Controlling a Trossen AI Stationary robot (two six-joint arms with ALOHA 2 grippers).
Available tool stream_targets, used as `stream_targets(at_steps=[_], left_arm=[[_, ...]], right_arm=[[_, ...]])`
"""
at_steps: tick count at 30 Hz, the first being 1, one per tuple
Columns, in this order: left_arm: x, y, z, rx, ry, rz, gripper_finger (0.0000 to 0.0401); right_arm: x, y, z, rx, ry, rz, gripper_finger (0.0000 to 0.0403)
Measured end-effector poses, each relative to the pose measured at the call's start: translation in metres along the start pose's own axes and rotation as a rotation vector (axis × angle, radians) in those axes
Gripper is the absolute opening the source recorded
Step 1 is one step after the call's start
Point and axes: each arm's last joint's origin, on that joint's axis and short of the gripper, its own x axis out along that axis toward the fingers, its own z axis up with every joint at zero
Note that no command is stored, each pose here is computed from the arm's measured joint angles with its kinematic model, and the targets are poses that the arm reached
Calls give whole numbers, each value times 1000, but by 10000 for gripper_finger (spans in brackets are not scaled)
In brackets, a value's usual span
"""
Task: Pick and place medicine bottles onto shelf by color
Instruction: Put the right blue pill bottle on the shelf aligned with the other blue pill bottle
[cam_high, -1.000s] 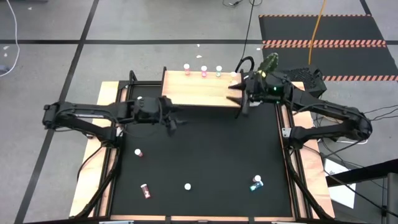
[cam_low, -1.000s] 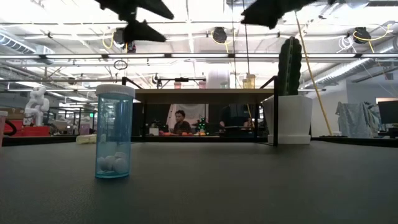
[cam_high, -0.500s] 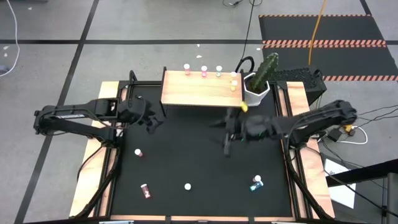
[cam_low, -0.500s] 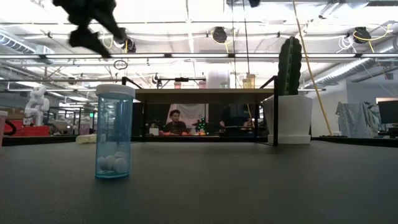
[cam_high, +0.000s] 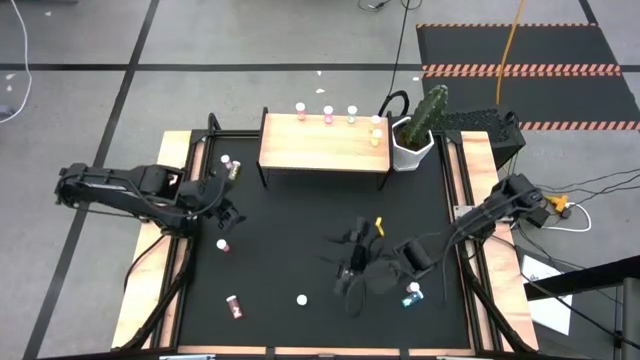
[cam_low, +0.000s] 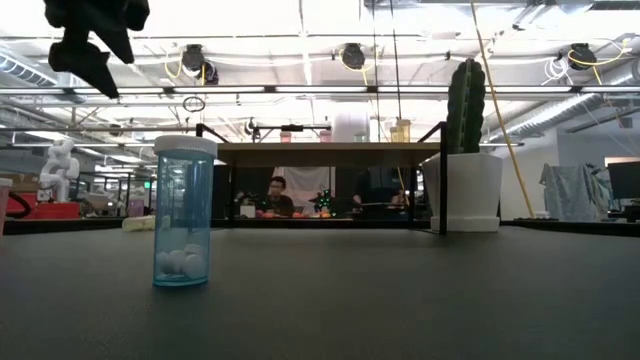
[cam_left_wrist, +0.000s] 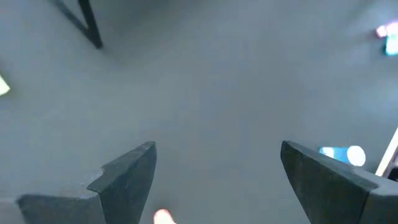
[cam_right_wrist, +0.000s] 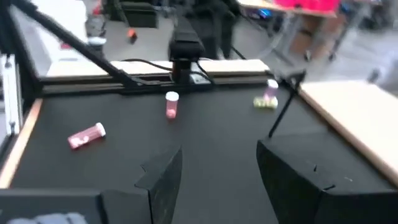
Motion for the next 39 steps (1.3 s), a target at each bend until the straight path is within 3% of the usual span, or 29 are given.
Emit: stream_targets(at_steps=[5,10,14,19,23,26,31,39], left_arm=[[-2,-11,-7,17,-74,-16,344],[-5,-13,-11,19,-183,45,344],[-5,-5,-16,-37,-158,127,344],[-6,5,-22,-74,-109,220,344],[-4,-2,-21,-21,-103,160,344],[-1,-15,-22,47,-103,86,344],[8,-36,-30,58,-88,17,344],[34,-61,-57,121,5,88,344]], right_arm=[[-11,8,-11,117,39,-2,201],[-9,1,-45,193,125,-49,201],[-10,-1,-50,382,121,-48,201],[-11,2,-51,418,174,27,201],[-11,7,-44,403,166,138,195],[-10,9,-39,495,136,160,185],[-12,1,-43,606,197,106,166],[-58,-32,-38,709,335,-51,127]])
